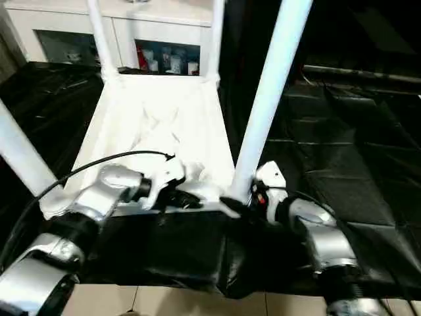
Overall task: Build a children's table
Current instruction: Rotate leg to tighten
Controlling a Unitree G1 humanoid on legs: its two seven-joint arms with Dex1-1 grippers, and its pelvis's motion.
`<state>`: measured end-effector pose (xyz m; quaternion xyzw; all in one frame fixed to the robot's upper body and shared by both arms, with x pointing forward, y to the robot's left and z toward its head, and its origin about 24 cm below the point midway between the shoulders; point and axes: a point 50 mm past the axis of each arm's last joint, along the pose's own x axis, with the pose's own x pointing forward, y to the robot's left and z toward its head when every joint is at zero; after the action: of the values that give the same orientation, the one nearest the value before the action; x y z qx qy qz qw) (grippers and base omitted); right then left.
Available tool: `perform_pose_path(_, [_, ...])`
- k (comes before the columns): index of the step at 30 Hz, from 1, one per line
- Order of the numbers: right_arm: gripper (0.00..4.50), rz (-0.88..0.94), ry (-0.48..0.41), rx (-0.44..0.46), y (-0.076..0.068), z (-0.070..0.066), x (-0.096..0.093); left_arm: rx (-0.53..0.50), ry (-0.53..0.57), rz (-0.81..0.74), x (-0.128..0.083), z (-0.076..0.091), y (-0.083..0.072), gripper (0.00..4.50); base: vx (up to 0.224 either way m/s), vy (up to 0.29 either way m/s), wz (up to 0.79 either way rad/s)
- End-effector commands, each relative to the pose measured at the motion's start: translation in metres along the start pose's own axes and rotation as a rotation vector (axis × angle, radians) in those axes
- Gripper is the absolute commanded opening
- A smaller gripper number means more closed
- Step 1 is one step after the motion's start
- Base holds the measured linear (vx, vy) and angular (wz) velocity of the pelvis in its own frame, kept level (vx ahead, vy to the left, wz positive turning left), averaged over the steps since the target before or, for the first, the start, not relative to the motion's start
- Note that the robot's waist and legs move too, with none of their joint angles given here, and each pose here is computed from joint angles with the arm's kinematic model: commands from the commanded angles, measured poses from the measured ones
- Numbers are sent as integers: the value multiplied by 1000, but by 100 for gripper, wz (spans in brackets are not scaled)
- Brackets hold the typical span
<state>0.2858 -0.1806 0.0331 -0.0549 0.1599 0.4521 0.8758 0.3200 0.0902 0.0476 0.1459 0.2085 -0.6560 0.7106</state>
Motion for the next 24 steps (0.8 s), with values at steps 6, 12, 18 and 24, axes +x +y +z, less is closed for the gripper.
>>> perform_pose_path(6, [365,45,48,-26,3,-4,-2,-20,-76,-99,5,0,-10,0,0,0,0])
perform_pose_path(12, [330,62,29,-11,4,-2,0,-19,-81,-98,5,1,-10,0,0,0,0])
perform_pose_path(18, [288,72,35,11,9,-7,2,-23,-68,-90,6,-1,-11,0,0,0,0])
perform_pose_path(24, [276,-189,59,95,-3,-19,12,-42,-57,53,15,-1,-2,0,0,0,0])
